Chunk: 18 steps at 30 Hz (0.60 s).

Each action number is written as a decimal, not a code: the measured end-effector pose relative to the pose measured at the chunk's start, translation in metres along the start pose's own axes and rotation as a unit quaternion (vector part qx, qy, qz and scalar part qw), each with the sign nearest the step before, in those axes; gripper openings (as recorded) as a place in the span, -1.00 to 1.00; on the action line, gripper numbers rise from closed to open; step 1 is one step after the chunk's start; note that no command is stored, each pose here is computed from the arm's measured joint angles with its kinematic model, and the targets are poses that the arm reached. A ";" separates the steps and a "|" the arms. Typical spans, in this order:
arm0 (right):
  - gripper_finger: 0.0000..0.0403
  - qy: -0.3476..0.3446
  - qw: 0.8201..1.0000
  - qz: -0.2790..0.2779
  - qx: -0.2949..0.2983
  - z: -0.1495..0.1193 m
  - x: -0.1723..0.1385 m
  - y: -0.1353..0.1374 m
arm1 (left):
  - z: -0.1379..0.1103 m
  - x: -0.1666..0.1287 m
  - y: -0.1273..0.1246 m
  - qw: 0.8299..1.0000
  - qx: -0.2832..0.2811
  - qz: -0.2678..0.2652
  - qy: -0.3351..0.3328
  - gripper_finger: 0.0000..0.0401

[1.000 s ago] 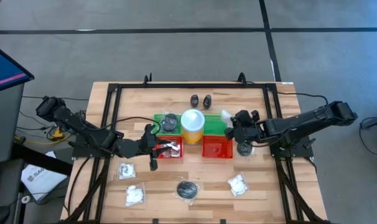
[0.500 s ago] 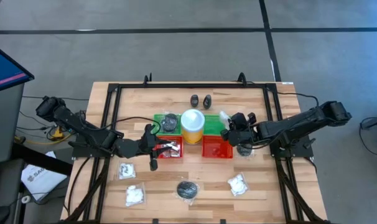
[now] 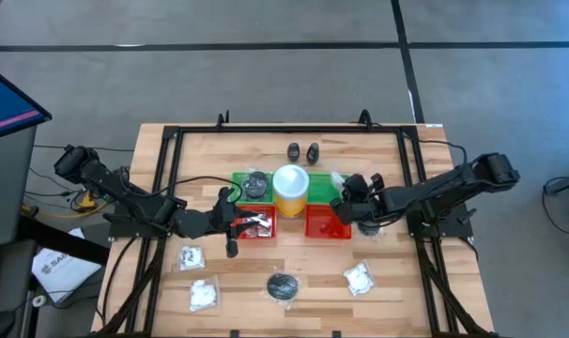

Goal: Pick & Place Travel size toiletries
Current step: Put the vanity pack into the right green basket, then put the right vanity pack into the right green basket

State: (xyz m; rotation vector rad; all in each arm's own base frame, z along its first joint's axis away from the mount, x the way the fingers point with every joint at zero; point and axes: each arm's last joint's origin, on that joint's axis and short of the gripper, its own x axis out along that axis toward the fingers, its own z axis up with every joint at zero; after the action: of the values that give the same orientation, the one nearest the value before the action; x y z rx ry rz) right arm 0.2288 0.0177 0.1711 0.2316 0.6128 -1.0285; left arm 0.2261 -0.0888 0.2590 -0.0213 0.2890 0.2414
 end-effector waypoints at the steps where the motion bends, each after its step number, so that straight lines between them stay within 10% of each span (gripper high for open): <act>1: -0.75 0.001 1.000 0.000 -0.001 -0.001 0.000 0.000 | 0.000 0.000 0.000 1.000 0.000 0.000 0.000 -0.56; 18: -0.09 0.000 1.000 0.005 -0.014 0.003 -0.003 -0.002 | 0.000 0.000 0.000 1.000 -0.001 0.000 -0.002 -0.56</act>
State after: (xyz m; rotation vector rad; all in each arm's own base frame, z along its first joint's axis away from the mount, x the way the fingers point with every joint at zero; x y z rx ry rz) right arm 0.2269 0.0175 0.1759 0.2092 0.6244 -1.0089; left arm 0.2262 -0.0889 0.2593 -0.0234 0.2855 0.2411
